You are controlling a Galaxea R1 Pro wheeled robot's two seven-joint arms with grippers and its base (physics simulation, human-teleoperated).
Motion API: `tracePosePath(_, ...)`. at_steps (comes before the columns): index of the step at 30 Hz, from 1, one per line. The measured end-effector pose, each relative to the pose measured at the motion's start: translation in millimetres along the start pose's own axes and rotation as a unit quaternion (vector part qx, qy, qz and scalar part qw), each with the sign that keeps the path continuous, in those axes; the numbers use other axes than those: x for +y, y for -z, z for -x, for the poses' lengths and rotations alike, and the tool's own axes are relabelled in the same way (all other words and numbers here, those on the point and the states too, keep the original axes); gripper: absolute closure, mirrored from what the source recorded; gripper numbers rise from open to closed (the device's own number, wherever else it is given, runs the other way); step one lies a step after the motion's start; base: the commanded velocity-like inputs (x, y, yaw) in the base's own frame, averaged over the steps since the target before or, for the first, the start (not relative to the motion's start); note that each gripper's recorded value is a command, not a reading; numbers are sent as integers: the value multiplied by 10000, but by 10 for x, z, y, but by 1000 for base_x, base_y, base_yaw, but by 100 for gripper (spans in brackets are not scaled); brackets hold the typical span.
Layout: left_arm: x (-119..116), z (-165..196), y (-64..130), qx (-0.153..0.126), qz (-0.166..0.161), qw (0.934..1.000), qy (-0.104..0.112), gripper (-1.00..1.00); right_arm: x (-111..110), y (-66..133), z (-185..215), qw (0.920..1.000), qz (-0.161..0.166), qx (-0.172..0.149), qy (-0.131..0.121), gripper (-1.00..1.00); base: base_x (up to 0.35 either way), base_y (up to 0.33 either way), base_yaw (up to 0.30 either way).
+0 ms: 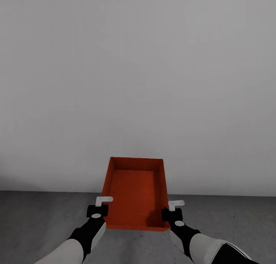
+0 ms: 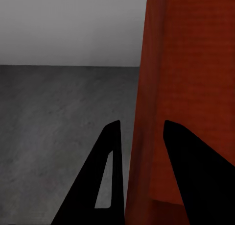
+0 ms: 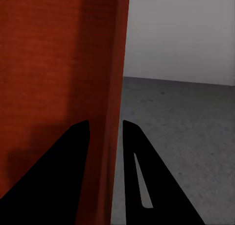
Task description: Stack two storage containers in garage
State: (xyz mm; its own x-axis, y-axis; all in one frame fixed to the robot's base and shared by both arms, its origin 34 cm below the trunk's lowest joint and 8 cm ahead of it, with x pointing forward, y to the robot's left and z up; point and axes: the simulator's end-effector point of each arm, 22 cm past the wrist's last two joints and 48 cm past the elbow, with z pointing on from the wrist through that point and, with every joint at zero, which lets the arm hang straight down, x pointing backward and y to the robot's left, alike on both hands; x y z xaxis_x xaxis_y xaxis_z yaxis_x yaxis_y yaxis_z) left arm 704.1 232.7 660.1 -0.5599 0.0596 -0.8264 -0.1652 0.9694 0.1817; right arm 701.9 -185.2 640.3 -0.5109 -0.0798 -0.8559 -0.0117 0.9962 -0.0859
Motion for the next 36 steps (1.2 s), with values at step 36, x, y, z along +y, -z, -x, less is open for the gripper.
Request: tracePosePath(36,-49,-334,-121,284,-18,9996,-45,100,28,-100,-319,9996,21,282,40,100,0,0,0)
